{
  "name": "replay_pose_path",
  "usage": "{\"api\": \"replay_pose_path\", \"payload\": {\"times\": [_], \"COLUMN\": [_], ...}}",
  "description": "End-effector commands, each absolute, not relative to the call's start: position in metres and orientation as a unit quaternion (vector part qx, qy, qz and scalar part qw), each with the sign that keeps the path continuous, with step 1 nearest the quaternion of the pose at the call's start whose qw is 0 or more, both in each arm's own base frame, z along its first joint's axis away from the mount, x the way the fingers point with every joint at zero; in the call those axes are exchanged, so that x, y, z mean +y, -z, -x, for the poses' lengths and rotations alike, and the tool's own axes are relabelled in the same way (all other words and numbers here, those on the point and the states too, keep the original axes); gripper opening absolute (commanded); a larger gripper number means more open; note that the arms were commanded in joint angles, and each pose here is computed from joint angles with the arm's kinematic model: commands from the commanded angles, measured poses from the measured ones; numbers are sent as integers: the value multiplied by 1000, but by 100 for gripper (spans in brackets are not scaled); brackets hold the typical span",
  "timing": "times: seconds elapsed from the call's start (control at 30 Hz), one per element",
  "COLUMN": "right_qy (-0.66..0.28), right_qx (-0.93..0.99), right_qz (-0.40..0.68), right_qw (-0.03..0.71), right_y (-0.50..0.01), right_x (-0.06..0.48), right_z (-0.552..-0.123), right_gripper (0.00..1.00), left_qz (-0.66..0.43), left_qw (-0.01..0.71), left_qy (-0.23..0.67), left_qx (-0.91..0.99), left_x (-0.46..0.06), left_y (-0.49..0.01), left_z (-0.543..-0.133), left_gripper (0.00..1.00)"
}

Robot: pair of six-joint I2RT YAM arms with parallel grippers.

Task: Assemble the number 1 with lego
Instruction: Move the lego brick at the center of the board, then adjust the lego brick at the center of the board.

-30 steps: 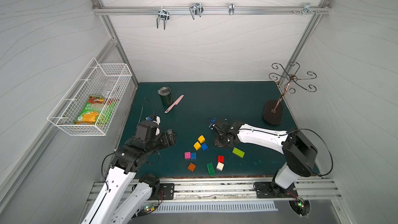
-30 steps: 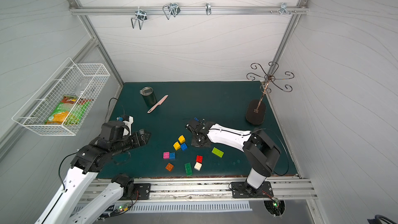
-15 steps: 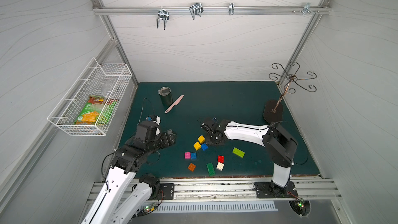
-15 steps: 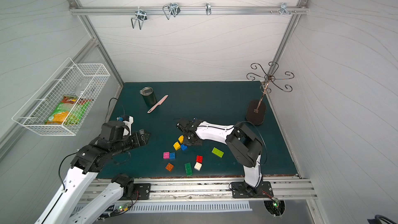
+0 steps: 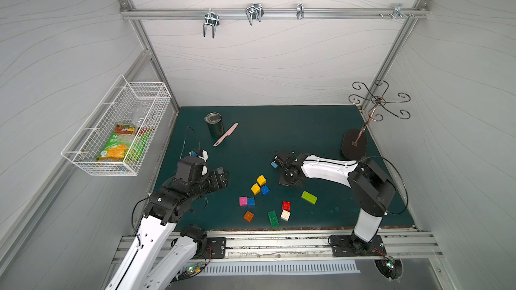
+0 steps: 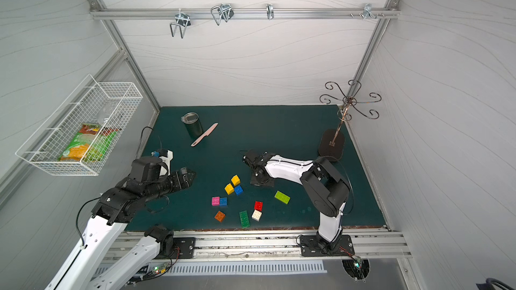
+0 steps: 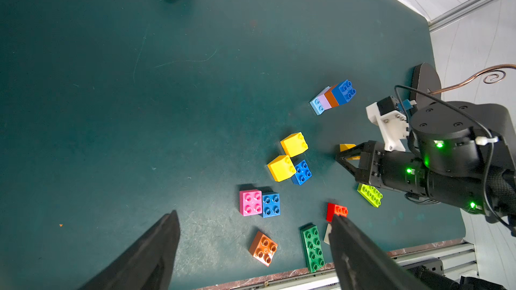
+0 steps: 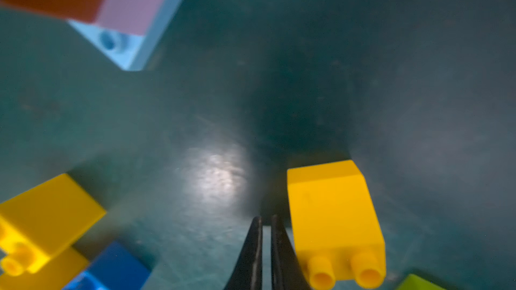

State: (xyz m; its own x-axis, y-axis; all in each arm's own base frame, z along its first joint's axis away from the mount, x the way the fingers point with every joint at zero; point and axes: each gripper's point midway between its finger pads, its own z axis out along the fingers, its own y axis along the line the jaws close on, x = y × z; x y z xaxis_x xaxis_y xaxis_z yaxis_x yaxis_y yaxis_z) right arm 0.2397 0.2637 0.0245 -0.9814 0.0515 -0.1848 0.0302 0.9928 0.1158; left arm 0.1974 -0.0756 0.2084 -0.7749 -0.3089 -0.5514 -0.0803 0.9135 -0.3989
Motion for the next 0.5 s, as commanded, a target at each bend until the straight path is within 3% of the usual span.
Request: {"api": "replay_pose_path", "payload": {"times": [0.0,0.27,0.47], "right_qy": [-39,-54,-107], "right_qx": [994,992,984], "right_qz": [-12,-15,-42], "right_qw": [101,110,136], "right_y": [-34,-56,-90], "right_x": [243,226,220], "right_z": [-241,-237,-241], "right_gripper": [12,14,26], "left_qz": [106,106,105], "left_qw": [330,329,328], "left_qy": [180,179,180], "left_qx": [920,921,922], "left_x": [-75,-75,-76], "left_y": [-215,-215,-214], "left_z": [-201,-201,-201], "left_gripper": [89,89,89]}}
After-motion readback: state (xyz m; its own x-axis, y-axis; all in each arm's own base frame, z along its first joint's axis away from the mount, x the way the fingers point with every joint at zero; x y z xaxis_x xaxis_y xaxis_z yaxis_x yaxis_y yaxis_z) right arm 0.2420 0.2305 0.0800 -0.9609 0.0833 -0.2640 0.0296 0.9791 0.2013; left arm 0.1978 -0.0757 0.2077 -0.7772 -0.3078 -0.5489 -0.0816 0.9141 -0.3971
